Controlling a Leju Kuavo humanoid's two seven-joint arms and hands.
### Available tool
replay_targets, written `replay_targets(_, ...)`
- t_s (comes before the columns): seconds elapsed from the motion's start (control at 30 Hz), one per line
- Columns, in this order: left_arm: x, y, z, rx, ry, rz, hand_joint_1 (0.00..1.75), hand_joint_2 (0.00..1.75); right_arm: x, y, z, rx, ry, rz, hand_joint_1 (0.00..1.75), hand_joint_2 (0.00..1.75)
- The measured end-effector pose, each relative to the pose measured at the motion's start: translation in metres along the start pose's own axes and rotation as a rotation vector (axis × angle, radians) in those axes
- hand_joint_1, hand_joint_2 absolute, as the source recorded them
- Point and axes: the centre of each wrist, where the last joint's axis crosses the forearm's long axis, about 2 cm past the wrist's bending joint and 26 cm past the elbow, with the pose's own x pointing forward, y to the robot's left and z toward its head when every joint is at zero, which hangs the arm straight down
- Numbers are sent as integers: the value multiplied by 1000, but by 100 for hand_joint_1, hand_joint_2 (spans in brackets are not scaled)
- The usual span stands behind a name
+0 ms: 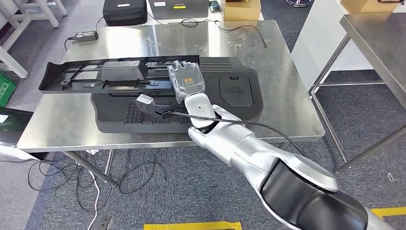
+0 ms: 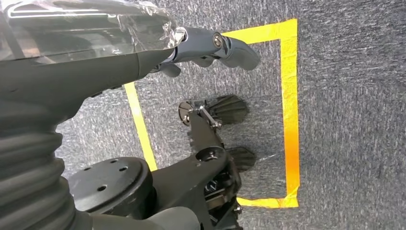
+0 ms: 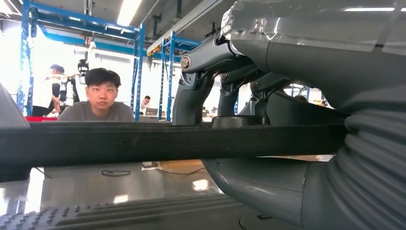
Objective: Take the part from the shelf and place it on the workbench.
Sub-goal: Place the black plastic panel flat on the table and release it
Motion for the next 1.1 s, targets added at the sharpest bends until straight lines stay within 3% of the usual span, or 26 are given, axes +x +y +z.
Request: replay_targets(1.1, -1, -1, 0, -4, -2, 3, 0, 175, -3, -2, -2, -4, 3, -5, 175, 175)
